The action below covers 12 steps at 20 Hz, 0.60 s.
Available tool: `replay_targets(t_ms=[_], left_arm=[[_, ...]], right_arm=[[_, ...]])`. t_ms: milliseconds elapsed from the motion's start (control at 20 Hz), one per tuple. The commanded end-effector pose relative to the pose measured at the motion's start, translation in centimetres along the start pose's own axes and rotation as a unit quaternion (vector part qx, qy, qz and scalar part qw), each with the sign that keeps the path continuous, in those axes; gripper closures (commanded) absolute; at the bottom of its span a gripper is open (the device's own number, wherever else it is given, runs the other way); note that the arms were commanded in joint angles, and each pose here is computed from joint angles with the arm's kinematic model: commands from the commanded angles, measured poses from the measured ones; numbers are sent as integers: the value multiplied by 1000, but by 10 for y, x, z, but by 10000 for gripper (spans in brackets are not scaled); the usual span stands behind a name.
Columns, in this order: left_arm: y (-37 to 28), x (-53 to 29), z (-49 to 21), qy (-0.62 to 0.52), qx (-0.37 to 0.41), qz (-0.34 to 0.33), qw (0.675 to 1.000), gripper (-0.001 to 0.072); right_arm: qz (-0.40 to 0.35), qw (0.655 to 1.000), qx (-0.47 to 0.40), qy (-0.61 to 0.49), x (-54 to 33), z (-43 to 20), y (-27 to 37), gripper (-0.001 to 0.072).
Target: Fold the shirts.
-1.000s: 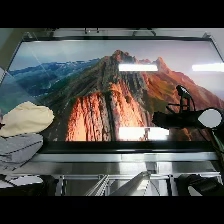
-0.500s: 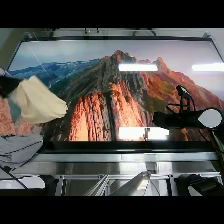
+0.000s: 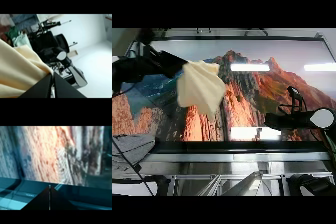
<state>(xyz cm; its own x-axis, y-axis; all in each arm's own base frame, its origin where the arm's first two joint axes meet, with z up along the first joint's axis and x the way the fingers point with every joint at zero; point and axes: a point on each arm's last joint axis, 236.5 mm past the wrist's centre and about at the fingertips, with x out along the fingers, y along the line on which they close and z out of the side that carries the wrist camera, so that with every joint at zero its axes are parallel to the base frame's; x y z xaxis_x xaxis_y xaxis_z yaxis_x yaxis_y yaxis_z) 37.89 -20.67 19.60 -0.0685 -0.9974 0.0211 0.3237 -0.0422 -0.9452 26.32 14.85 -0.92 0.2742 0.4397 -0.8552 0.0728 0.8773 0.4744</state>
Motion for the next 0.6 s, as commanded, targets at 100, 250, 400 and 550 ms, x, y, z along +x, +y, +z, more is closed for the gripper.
replay_targets(t_ms=[100,250,400,550], left_arm=[[72,10,-31,70,-111,55,990,365],[76,-31,-20,34,-117,65,990,365],[86,-80,-25,11,-127,107,986,365],[136,-113,-55,-10,-169,234,957,365]], right_arm=[[-2,1000,-5,15,0,-7,-1,656],[-2,1000,-19,15,0,-7,-1,213],[-2,1000,-27,15,1,-7,-1,217],[0,1000,-27,13,15,1,-3,218]])
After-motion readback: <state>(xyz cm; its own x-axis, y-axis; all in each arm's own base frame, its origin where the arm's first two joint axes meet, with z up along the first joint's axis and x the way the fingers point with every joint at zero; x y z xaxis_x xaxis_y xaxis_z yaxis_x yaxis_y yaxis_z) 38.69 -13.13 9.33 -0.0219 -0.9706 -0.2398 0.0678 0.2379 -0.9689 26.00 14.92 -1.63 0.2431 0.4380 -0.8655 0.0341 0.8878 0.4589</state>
